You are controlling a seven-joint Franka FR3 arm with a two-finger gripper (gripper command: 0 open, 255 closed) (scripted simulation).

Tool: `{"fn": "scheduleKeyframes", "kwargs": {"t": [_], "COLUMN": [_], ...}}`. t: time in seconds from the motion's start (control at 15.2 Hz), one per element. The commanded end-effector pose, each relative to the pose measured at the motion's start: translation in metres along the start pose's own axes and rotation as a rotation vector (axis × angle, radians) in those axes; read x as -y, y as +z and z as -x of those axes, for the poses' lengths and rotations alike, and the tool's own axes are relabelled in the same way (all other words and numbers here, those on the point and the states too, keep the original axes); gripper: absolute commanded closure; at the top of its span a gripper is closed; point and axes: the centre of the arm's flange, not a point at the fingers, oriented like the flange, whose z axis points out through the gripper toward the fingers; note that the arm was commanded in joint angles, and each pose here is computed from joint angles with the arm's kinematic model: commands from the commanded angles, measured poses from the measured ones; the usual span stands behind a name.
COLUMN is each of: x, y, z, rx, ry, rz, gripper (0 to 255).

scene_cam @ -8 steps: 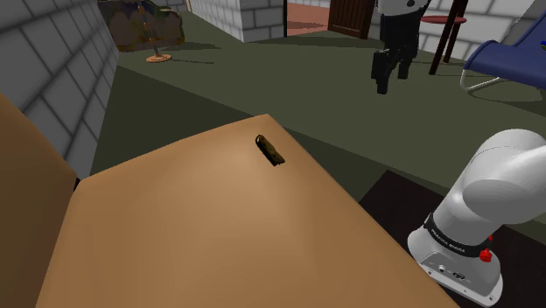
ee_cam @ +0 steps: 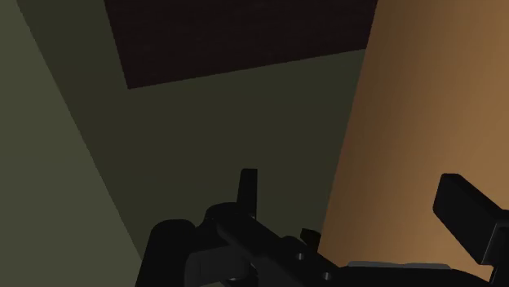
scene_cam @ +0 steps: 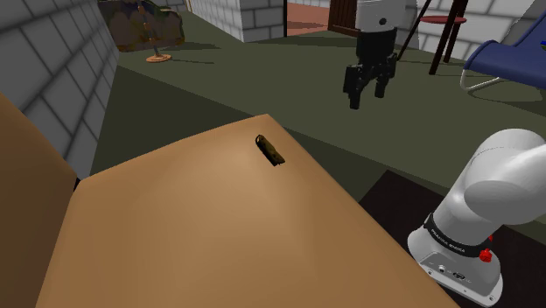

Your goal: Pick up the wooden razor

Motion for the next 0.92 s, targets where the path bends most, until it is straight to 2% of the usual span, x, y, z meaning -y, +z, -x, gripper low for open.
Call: {"fn": "scheduleKeyframes", "kwargs": {"t": [0.0, 0.86], "x": [0.018, 0.142], "y": [0.007, 0.033], "z": [-0.004, -0.049], "rx": [-0.009, -0.069], "ry": [0.033, 0.223], "rz": [-0.04, -0.283], "gripper": [0, 0]}}
